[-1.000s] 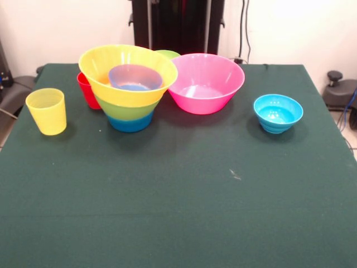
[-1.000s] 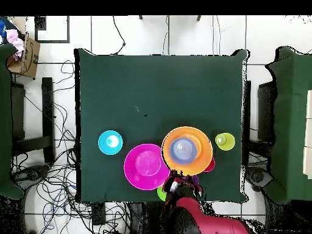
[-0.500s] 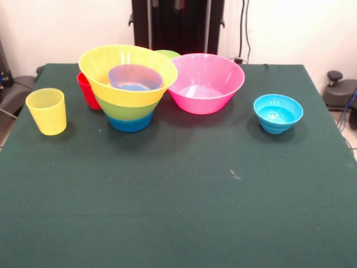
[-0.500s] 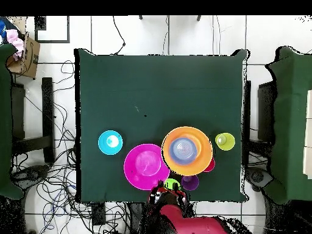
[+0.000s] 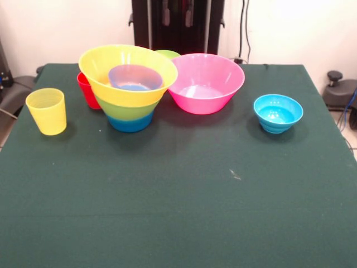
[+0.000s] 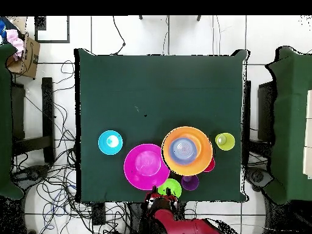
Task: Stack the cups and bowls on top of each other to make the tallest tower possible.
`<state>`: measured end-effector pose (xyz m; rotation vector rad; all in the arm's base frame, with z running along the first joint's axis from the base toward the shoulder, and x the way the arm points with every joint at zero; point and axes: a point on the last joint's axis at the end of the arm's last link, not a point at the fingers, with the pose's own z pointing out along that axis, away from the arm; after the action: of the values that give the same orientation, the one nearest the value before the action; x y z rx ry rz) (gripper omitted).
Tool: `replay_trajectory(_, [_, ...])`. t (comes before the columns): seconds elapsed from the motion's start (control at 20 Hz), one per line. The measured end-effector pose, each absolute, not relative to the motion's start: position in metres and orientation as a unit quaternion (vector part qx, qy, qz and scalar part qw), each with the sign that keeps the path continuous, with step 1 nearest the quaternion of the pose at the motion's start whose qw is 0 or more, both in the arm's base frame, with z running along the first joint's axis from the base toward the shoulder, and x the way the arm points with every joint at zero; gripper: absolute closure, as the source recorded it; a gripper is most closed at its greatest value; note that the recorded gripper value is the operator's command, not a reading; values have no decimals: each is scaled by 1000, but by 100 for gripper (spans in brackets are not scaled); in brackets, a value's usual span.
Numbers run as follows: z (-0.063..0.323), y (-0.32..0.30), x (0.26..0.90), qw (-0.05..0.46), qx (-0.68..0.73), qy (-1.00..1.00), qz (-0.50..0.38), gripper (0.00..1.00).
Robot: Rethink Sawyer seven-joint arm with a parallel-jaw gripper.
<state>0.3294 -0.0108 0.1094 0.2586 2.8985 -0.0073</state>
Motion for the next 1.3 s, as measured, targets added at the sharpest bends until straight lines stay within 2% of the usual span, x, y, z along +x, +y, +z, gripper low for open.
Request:
replay_trajectory(0.4, [83,-34,324,125,124,984,-6,0])
replay_trajectory(1.3, [64,-80,318,118,143,982,-22,0])
